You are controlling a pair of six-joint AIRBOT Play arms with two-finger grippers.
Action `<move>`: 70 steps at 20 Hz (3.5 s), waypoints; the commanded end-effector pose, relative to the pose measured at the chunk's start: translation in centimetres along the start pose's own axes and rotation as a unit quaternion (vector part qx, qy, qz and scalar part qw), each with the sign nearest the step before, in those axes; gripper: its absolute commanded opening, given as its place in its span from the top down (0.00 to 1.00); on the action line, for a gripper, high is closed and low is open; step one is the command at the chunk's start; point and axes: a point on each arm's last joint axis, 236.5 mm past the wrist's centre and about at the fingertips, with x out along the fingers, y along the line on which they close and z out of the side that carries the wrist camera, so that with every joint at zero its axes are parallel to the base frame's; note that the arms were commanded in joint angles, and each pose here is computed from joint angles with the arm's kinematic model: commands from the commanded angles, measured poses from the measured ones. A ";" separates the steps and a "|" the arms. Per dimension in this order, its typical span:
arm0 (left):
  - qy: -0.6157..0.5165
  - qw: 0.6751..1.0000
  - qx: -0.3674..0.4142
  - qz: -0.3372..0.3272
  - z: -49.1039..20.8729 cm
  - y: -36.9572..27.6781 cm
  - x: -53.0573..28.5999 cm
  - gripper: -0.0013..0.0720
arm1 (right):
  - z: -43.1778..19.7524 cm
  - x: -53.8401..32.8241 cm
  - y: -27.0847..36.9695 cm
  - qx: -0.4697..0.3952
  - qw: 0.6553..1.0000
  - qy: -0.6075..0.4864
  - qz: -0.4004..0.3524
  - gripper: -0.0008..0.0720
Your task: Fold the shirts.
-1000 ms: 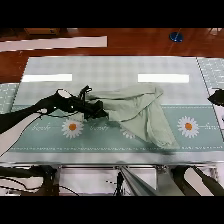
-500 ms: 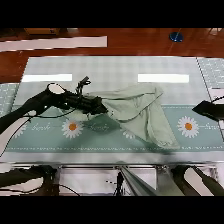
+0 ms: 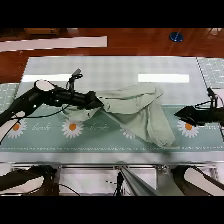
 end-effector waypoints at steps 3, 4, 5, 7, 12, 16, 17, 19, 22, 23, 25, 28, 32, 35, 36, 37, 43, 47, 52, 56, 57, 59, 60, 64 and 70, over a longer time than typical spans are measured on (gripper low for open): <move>-0.013 1.000 -0.006 -0.003 0.9 0.4 -1.4 0.95 | -1.7 3.7 0.1 0.013 0.997 0.066 0.032 0.25; -0.013 1.000 -0.005 -0.004 0.9 0.3 -1.4 0.95 | -1.8 4.3 0.2 0.004 0.997 0.070 0.024 0.25; -0.014 1.000 -0.002 -0.005 1.1 0.2 -1.5 0.95 | -1.7 5.0 0.4 -0.001 0.997 0.070 0.016 0.25; -0.018 1.000 0.002 -0.007 1.5 -0.2 -1.7 0.95 | -1.5 6.7 0.8 -0.002 0.998 0.067 -0.007 0.26; -0.050 0.998 0.041 -0.015 4.3 -2.5 -3.3 0.95 | -2.5 10.4 2.9 -0.034 0.995 0.083 -0.032 0.95; -0.100 0.990 0.095 -0.033 8.3 -6.3 -8.2 0.95 | 0.3 7.1 6.1 -0.083 0.995 0.051 -0.012 0.95; -0.127 0.984 0.118 -0.035 9.7 -8.0 -10.5 0.95 | 2.3 4.8 7.5 -0.099 0.995 0.016 -0.005 0.95; -0.195 0.966 0.166 -0.037 12.4 -12.0 -16.2 0.95 | 6.9 -2.4 11.2 -0.140 0.986 -0.095 0.006 0.95; -0.308 0.917 0.249 -0.044 13.7 -19.9 -26.2 0.95 | 11.4 -18.1 18.6 -0.215 0.925 -0.313 0.003 0.96; -0.345 0.896 0.277 -0.041 13.2 -22.7 -29.6 0.95 | 11.3 -23.2 21.2 -0.234 0.896 -0.378 0.002 0.96; -0.407 0.854 0.322 -0.036 11.2 -27.9 -35.2 0.95 | 9.3 -32.1 26.1 -0.272 0.836 -0.477 0.004 0.96; -0.483 0.788 0.381 -0.026 6.4 -34.6 -41.5 0.95 | 4.4 -40.9 32.0 -0.312 0.765 -0.563 0.016 0.96; -0.541 0.718 0.438 0.017 -0.4 -39.2 -45.1 0.95 | -1.1 -46.8 36.2 -0.332 0.718 -0.611 0.033 0.96; -0.561 0.686 0.449 0.118 -4.2 -38.8 -45.6 0.95 | -3.6 -48.5 35.2 -0.329 0.716 -0.615 -0.031 0.96; -0.569 0.681 0.436 0.151 -5.2 -38.2 -45.8 0.95 | -4.3 -48.7 34.2 -0.321 0.721 -0.611 -0.061 0.96; -0.573 0.675 0.431 0.174 -6.3 -37.9 -45.8 0.95 | -5.3 -48.8 33.6 -0.319 0.726 -0.604 -0.079 0.96; -0.502 0.724 0.382 0.280 -10.9 -32.4 -42.4 0.95 | -9.2 -45.6 29.1 -0.305 0.780 -0.523 -0.160 0.96; -0.367 0.825 0.300 0.307 -11.7 -24.6 -38.3 0.95 | -10.0 -40.4 26.3 -0.287 0.853 -0.404 -0.163 0.96; -0.309 0.877 0.229 0.287 -10.9 -18.7 -35.3 0.95 | -6.9 -34.0 21.8 -0.248 0.910 -0.292 -0.161 0.96; -0.247 0.923 0.118 0.269 -6.8 -8.4 -32.2 0.95 | -1.4 -23.4 15.8 -0.190 0.963 -0.144 -0.124 0.96; -0.245 0.930 0.100 0.256 -5.1 -6.3 -31.2 0.95 | 0.1 -20.8 15.3 -0.186 0.970 -0.109 -0.109 0.96; -0.244 0.936 0.087 0.237 -1.3 -2.9 -29.2 0.95 | 3.6 -16.3 14.2 -0.197 0.971 -0.063 -0.119 0.96; -0.240 0.938 0.091 0.232 0.5 -1.6 -28.0 0.95 | 5.5 -14.1 13.9 -0.208 0.969 -0.057 -0.122 0.96; -0.241 0.939 0.088 0.227 8.5 3.3 -23.4 0.95 | 13.7 -7.1 14.5 -0.228 0.960 -0.116 -0.115 0.96; -0.266 0.925 0.087 0.256 15.2 10.0 -18.9 0.95 | 20.7 -3.8 13.5 -0.217 0.947 -0.207 -0.117 0.96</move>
